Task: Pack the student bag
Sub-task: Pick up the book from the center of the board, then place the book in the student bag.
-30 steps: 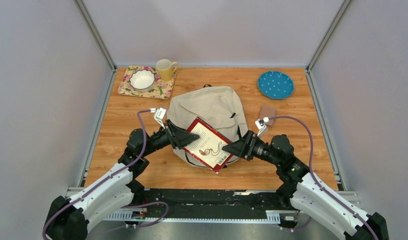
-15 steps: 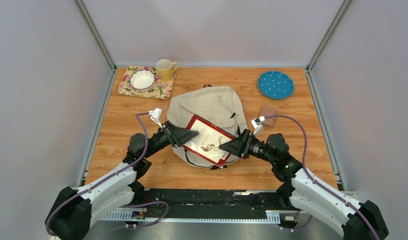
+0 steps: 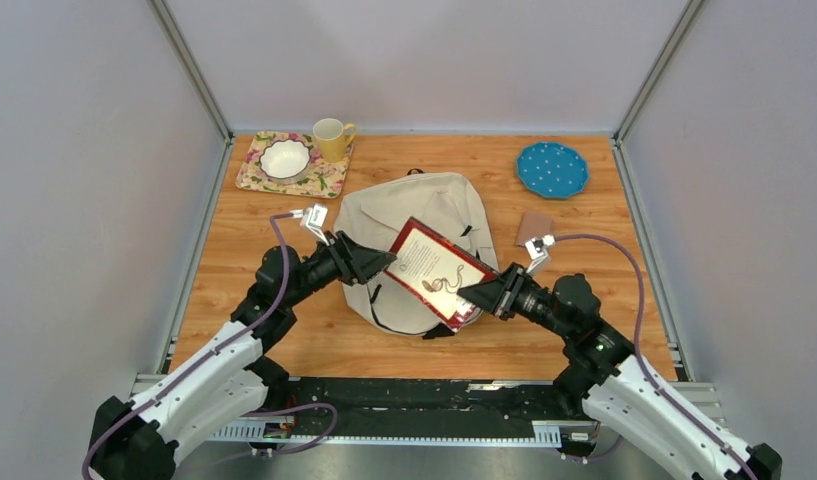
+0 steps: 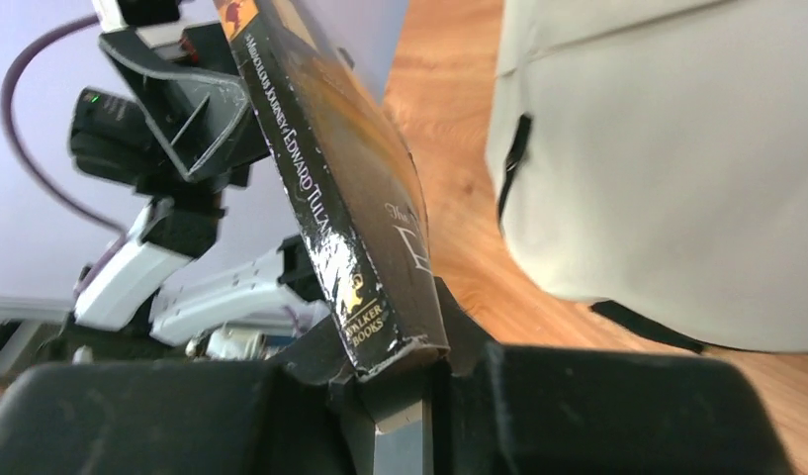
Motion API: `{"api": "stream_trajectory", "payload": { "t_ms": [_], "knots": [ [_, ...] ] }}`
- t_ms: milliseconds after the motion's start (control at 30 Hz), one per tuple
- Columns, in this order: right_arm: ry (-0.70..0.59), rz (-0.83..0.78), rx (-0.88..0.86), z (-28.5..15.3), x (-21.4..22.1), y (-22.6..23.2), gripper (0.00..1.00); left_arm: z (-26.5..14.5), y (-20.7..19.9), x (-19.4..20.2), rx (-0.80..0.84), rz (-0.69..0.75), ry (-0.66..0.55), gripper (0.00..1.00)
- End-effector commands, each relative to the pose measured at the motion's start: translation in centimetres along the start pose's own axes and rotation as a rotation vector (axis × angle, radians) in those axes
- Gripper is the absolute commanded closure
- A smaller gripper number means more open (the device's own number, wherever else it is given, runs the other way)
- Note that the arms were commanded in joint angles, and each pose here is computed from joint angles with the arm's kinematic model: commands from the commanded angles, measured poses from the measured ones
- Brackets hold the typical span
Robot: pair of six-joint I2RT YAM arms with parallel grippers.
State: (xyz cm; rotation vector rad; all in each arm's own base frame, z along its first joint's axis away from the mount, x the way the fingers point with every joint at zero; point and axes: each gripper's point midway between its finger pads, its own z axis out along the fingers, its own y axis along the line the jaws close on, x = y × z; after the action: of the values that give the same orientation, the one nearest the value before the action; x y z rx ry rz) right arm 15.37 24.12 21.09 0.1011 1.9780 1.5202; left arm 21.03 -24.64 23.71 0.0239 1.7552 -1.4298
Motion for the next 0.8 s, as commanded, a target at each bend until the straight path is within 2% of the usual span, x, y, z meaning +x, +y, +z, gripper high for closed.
{"api": "stream_trajectory", "payload": {
  "t_ms": [0, 33, 67, 200, 233, 300, 333, 367, 433, 467, 533, 767],
  "knots": [
    [-0.296, -0.071, 0.189, -3.5, -5.2, -1.3, 1.00, -2.6, 5.3, 0.0, -0.336, 0.243, 0.092, 0.26],
    [-0.332, -0.065, 0.251, -4.4, -5.5, -2.4, 1.00, -3.4, 6.5, 0.4, -0.406, 0.263, 0.120, 0.26],
    [-0.415, -0.066, 0.268, -5.7, -6.7, -2.4, 1.00, -3.8, 7.0, 0.5, -0.416, 0.326, 0.146, 0.26],
    [-0.568, -0.048, 0.370, -9.3, -8.6, -3.3, 1.00, -4.1, 7.6, 2.9, -0.416, 0.443, 0.307, 0.25],
    [-0.583, -0.039, 0.408, -10.2, -8.7, -3.8, 1.00, -4.0, 7.5, 2.8, -0.451, 0.505, 0.326, 0.25],
    [-0.652, -0.039, 0.448, -11.8, -9.6, -3.9, 1.00, -3.3, 6.5, 5.8, -0.407, 0.680, 0.455, 0.24],
    [-0.655, -0.039, 0.490, -12.5, -9.4, -4.6, 1.00, -2.7, 6.0, 5.3, -0.428, 0.750, 0.446, 0.24],
    [-0.679, -0.028, 0.494, -13.3, -9.8, -4.1, 1.00, -2.1, 6.2, 6.4, -0.421, 0.824, 0.501, 0.24],
    [-0.698, -0.032, 0.544, -14.2, -10.0, -4.7, 1.00, -0.8, 3.9, 8.3, -0.334, 0.908, 0.537, 0.24],
    [-0.709, -0.029, 0.544, -14.6, -10.2, -4.4, 1.00, -0.3, 4.1, 9.4, -0.316, 0.944, 0.579, 0.23],
    [-0.709, -0.026, 0.564, -15.0, -10.0, -4.6, 1.00, 0.7, 2.8, 10.8, -0.257, 0.975, 0.594, 0.23],
    [-0.702, 0.006, 0.544, -15.2, -9.4, -5.0, 1.00, 2.9, 3.0, 14.3, -0.222, 1.086, 0.669, 0.22]
  ]
}}
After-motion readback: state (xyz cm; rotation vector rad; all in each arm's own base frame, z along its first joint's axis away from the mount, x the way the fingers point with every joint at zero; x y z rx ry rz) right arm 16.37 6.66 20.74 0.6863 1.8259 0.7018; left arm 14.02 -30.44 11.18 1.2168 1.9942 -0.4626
